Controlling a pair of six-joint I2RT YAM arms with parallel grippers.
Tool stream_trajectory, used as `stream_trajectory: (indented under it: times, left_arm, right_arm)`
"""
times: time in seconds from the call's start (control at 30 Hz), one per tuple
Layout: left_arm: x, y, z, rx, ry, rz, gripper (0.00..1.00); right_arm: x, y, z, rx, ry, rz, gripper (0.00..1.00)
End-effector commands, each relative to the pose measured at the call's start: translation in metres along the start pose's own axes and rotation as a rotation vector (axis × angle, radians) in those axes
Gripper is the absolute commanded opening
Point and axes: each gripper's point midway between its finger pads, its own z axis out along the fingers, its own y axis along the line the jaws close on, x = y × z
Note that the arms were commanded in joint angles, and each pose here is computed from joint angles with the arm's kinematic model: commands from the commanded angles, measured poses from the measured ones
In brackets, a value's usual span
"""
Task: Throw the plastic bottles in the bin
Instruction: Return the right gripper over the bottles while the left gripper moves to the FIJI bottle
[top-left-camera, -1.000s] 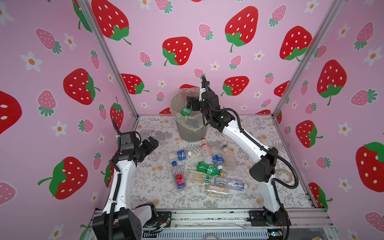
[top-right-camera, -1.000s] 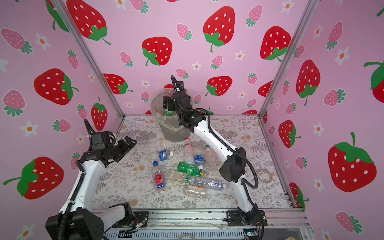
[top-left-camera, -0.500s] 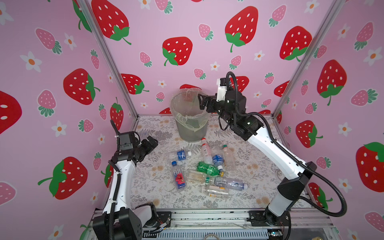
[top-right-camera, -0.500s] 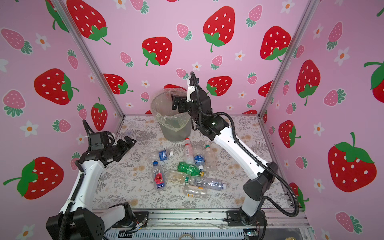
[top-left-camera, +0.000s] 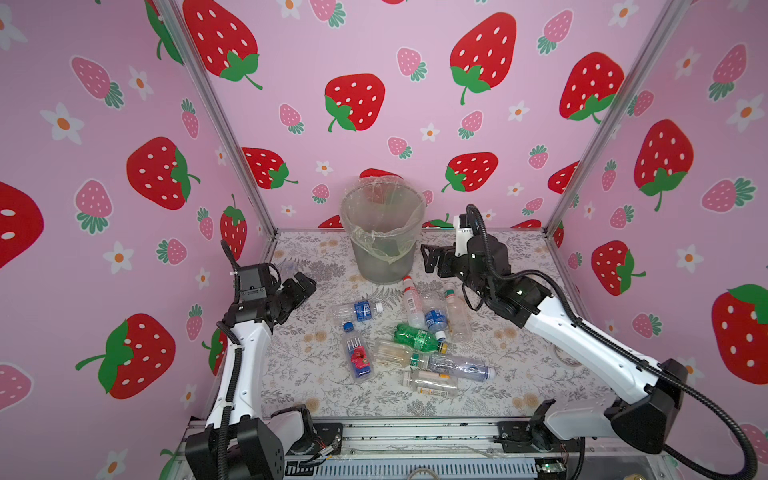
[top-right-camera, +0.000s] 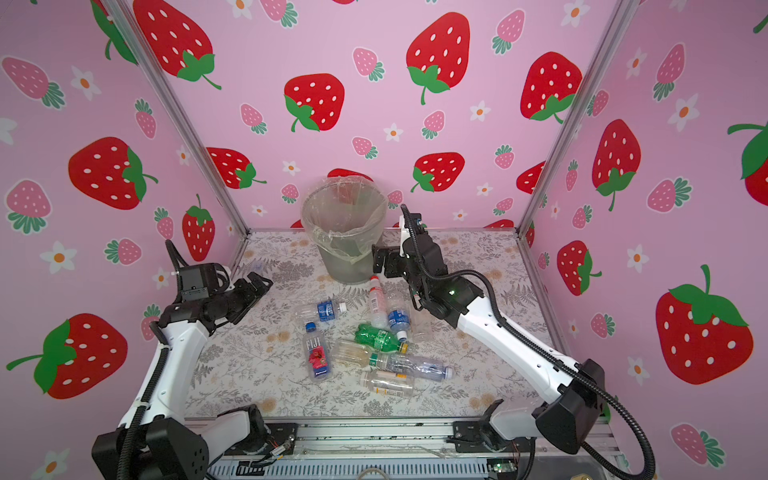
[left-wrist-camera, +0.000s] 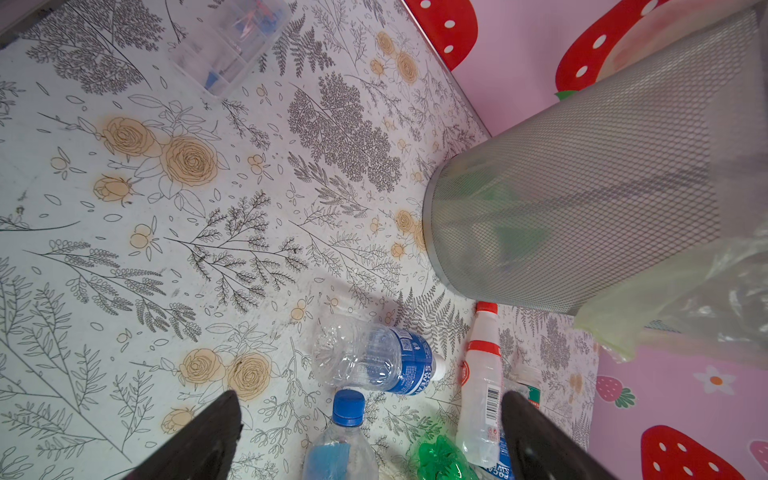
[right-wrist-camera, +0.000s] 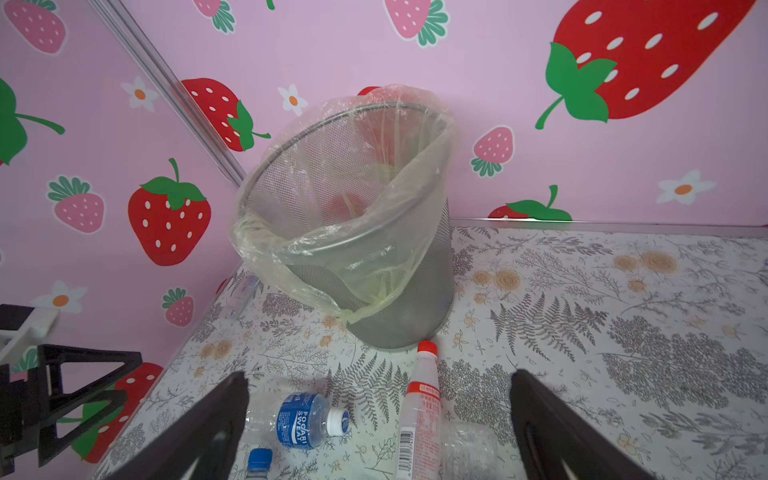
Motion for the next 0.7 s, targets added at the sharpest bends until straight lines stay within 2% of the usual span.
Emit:
stream_trajectory:
  times: [0.0, 0.4, 0.67]
  left_arm:
    - [0.005, -0.004, -0.006, 0.009, -0.008, 0.011, 0.99]
    - [0.054, -0.012, -0.014, -0.036, 0.073, 0.069, 0.99]
    - [0.094, -0.005, -0.028, -0.147, 0.108, 0.132, 0.99]
  right_arm:
    - [0.011, -0.015, -0.011, 0.029, -0.010, 0.064, 0.99]
    - [0.098, -0.050, -0.020, 0.087, 0.188, 0.041, 0.99]
    - [0.130, -0.064, -0.025, 0.114, 0.270, 0.012, 0.99]
